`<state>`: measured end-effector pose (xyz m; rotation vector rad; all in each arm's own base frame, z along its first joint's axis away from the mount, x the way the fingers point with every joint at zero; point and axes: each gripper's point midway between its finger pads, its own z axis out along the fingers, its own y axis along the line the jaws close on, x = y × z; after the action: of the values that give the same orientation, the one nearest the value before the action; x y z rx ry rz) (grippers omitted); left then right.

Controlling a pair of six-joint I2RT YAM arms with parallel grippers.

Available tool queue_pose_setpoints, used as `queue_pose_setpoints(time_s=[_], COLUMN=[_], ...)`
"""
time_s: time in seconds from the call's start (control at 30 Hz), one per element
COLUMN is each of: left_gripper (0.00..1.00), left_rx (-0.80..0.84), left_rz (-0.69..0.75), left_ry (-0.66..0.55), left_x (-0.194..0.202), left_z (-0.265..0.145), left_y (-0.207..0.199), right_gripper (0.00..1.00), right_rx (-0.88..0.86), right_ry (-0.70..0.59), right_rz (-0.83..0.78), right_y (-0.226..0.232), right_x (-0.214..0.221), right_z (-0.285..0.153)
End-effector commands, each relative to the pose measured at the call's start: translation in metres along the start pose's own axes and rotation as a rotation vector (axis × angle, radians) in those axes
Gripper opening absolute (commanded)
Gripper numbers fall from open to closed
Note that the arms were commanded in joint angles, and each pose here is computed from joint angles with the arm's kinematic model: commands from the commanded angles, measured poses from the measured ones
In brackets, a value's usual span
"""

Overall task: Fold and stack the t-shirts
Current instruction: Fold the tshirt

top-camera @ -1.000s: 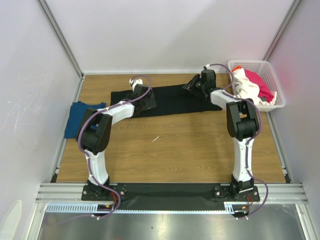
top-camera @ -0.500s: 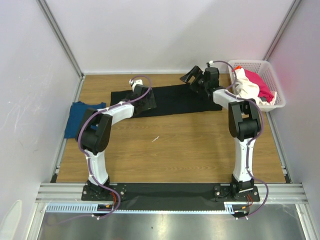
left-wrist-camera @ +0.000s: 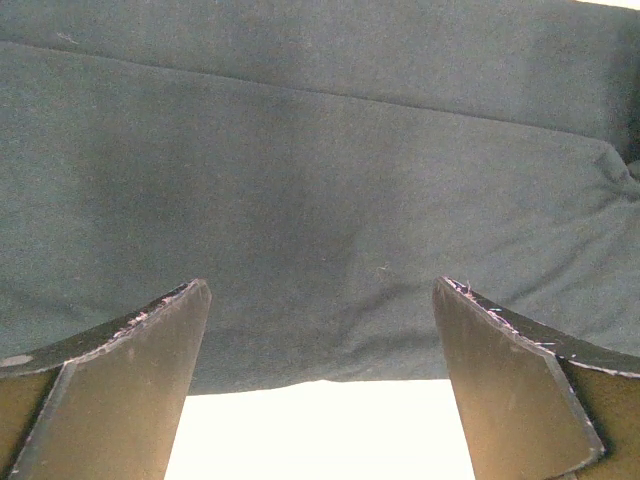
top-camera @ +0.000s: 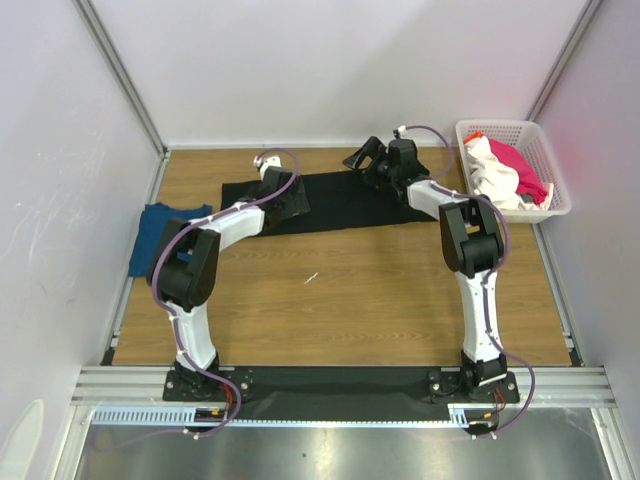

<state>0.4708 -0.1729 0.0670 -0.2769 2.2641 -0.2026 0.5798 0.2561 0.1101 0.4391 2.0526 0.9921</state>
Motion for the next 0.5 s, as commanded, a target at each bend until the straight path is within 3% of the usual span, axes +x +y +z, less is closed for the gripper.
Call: queue_pose_setpoints(time_s=[0.0, 0.1, 0.23, 0.33, 0.47], left_gripper=[1.0, 1.0, 1.0, 1.0, 1.0], left_rx=[0.04, 0.039, 0.034, 0.031, 0.005], left_rz=[0.003, 0.005, 0.011, 0.024, 0.084], left_ry=[-0.059, -0.056, -0.047, -0.055, -0.067], left_x=[-0.023, -0.022, -0.019, -0.023, -0.04], left_z=[-0.015, -0.013, -0.011, -0.011, -0.015], left_y=[-0.008, -0.008, -0.006, -0.005, -0.001], right_gripper=[1.0, 1.0, 1.0, 1.0, 1.0], right_rx=[-0.047, -0.066, -0.148, -0.22, -0.153], right_ry=[-0.087, -0.124, -0.073, -0.057, -0.093], right_rz=[-0.037, -0.07, -0.079, -0.152, -0.257], right_y=[0.011, 0.014, 0.03, 0.06, 0.088], right_x=[-0.029, -0.041, -0.051, -0.064, -0.092], right_z=[0.017, 0.029, 0.035, 0.019, -0.016])
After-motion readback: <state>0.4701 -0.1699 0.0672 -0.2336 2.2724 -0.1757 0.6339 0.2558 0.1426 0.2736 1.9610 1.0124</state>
